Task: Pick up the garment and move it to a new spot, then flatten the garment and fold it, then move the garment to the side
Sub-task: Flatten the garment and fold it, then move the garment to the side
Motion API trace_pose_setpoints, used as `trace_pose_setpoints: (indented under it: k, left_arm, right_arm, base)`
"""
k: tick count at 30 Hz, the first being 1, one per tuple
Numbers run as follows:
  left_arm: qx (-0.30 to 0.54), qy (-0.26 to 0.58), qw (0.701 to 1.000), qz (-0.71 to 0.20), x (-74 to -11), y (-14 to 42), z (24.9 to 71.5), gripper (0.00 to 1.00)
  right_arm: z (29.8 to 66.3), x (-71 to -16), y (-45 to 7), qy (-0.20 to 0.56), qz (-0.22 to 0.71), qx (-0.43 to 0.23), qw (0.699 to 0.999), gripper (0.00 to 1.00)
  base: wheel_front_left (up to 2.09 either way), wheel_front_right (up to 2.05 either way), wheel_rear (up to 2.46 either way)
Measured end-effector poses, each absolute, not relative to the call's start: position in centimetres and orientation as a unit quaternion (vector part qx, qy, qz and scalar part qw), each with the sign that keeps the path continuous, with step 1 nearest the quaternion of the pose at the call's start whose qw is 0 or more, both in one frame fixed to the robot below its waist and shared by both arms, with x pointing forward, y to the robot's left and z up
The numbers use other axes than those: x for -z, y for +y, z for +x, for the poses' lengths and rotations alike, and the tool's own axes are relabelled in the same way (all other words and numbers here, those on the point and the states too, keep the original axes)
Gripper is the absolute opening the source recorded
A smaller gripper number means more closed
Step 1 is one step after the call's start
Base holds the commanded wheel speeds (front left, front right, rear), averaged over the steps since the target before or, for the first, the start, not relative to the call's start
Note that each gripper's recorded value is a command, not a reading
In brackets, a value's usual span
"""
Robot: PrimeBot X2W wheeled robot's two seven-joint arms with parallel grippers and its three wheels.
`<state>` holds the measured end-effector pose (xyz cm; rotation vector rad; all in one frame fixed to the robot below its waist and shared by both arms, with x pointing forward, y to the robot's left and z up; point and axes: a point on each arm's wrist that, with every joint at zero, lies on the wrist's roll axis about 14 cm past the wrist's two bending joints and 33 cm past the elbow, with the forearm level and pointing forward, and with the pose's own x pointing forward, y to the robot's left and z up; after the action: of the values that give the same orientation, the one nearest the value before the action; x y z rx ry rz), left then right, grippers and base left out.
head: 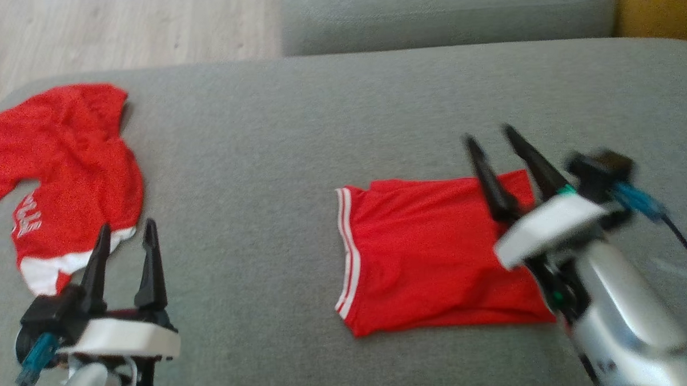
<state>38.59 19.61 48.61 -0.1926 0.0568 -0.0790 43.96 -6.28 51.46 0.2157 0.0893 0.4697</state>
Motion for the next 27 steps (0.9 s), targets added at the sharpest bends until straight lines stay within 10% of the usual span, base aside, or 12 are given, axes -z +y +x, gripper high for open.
trace_pose_setpoints:
  k: [8,27]
  left_arm:
    - [0.057,0.026,0.993,-0.096,-48.9,18.3,37.8,1.00]
    - [0.063,0.025,0.993,-0.098,-49.0,17.8,37.4,1.00]
  right_arm:
    - [39.1,-49.7,-15.8,0.060,0.086,-0.101,0.989,1.00]
    - [37.4,-49.9,-17.5,0.075,0.085,-0.066,0.991,1.00]
  base:
    - [0.00,0.00,0.00]
    - [0.00,0.00,0.00]
